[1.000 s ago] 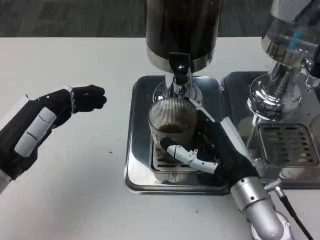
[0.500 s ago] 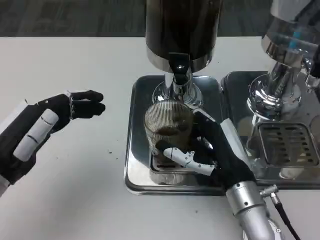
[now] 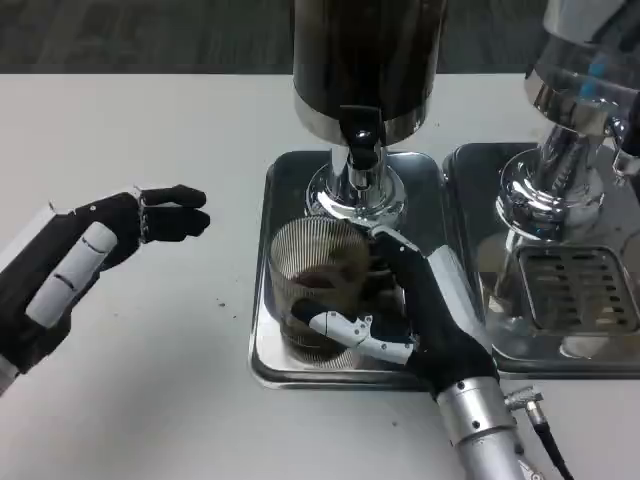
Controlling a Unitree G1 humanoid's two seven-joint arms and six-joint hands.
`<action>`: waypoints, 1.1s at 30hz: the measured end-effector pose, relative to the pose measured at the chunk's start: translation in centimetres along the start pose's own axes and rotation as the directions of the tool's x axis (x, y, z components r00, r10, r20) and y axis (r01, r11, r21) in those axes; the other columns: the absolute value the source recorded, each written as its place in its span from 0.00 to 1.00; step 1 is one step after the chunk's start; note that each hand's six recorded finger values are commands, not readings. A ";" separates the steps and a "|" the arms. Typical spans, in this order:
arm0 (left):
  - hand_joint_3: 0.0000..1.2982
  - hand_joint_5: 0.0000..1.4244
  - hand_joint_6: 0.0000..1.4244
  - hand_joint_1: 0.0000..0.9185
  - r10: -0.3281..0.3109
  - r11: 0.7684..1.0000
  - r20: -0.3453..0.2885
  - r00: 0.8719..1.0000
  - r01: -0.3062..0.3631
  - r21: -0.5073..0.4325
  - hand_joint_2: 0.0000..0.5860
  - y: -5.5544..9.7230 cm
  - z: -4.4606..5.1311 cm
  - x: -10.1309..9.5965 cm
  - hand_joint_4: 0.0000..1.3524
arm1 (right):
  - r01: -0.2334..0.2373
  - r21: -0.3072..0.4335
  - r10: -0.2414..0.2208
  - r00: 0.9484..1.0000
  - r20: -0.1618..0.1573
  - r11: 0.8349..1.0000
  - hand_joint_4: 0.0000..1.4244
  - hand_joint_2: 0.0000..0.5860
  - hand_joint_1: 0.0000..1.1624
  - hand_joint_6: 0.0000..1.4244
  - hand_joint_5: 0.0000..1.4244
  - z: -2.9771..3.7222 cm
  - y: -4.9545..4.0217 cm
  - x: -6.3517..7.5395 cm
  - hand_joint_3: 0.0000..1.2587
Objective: Grasp the cup under the faucet to collect the drink, then remove the cup.
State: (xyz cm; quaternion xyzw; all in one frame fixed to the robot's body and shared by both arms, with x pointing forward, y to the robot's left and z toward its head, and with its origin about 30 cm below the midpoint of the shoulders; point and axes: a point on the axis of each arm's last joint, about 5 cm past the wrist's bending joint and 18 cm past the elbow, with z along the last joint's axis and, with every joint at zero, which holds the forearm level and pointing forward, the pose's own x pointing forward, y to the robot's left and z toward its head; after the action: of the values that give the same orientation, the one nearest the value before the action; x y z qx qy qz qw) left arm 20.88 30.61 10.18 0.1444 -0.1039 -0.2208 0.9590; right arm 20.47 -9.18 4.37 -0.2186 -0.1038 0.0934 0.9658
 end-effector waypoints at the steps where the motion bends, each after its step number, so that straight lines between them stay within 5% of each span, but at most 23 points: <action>1: 0.30 0.23 0.20 0.00 0.000 1.000 0.000 1.000 0.000 0.000 0.40 0.0 0.00 0.0 0.28 | 0.008 0.000 -0.008 1.000 0.002 1.000 0.36 0.39 0.57 0.45 0.39 -0.01 0.04 -0.1 0.34; 33: 0.29 0.23 0.20 0.00 -0.014 1.000 -0.025 1.000 0.014 -0.005 0.42 -0.2 -0.32 0.0 0.29 | 0.116 -0.053 -0.115 0.993 0.016 0.992 0.42 0.41 0.59 0.55 0.47 -0.76 -0.35 -1.2 0.41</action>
State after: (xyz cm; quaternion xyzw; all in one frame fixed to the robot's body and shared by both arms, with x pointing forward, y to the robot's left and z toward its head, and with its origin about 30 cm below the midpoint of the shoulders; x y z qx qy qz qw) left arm 20.87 30.50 9.80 0.1454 -0.0901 -0.2258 0.9590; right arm 19.52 -10.08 3.66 -0.2378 -0.1250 0.0359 0.9626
